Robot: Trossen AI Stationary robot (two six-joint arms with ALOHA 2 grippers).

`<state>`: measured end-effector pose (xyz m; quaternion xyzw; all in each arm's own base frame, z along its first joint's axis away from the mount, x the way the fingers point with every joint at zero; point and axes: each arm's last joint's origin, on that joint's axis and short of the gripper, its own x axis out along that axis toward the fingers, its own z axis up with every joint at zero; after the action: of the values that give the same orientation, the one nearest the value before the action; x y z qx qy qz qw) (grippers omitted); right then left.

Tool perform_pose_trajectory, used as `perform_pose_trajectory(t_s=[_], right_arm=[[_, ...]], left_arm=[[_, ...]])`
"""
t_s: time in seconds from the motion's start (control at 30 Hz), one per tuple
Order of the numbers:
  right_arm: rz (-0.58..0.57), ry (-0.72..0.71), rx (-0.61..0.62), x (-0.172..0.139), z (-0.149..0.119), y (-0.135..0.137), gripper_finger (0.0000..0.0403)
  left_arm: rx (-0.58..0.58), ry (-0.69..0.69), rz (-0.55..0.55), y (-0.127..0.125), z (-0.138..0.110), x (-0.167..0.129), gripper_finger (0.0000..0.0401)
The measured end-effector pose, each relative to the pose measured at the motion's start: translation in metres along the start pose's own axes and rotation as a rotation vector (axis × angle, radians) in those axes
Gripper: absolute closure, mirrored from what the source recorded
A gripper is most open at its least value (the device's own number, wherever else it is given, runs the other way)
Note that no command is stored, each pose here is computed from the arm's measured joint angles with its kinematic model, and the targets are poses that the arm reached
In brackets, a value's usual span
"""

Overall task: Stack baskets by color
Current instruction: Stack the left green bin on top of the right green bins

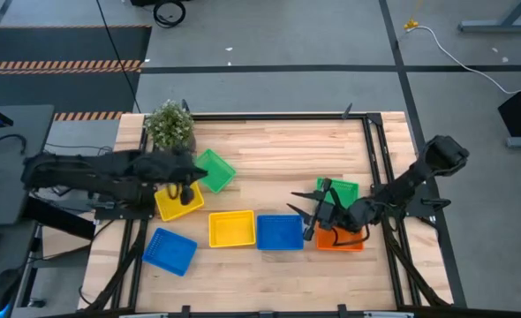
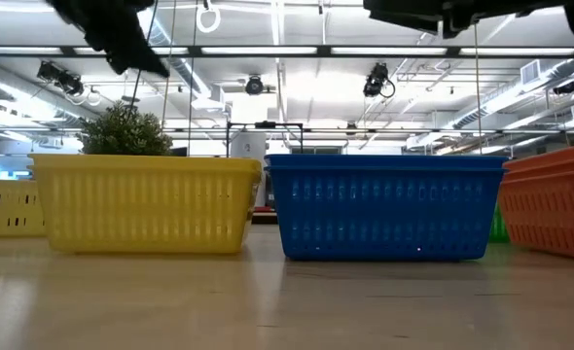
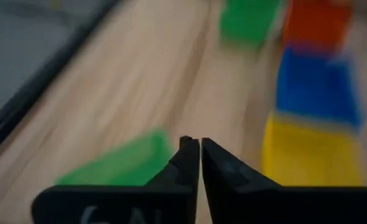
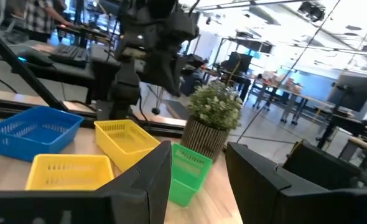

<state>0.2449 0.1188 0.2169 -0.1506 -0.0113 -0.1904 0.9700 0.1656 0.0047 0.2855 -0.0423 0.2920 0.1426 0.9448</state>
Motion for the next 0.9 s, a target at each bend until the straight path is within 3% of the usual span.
perform_pose_trajectory(t_s=[0.17,0.27,0.4,0.6,0.77,0.9], right_arm=[[0.010,0.015,0.006,-0.004,-0.002,0.005,0.0245],[0.012,0.017,0.013,-0.004,-0.002,0.006,0.0245],[-0.013,0.029,0.014,-0.010,-0.001,0.008,0.0245],[-0.157,0.096,-0.009,-0.030,0.002,0.016,0.0245],[-0.164,0.109,-0.033,-0.048,0.006,0.024,0.0245],[-0.165,0.114,-0.034,-0.059,0.008,0.028,0.0245]], left_arm=[[0.202,0.374,0.013,-0.012,0.027,0.023,0.0341],[0.238,0.503,-0.030,-0.022,0.035,0.050,0.0308],[0.131,0.576,-0.023,-0.030,0.037,0.095,0.0257],[-0.127,0.682,-0.011,-0.027,0.019,0.154,0.0193],[-0.165,0.683,0.084,-0.018,0.007,0.186,0.0182],[-0.192,0.677,0.127,-0.014,0.007,0.194,0.0197]])
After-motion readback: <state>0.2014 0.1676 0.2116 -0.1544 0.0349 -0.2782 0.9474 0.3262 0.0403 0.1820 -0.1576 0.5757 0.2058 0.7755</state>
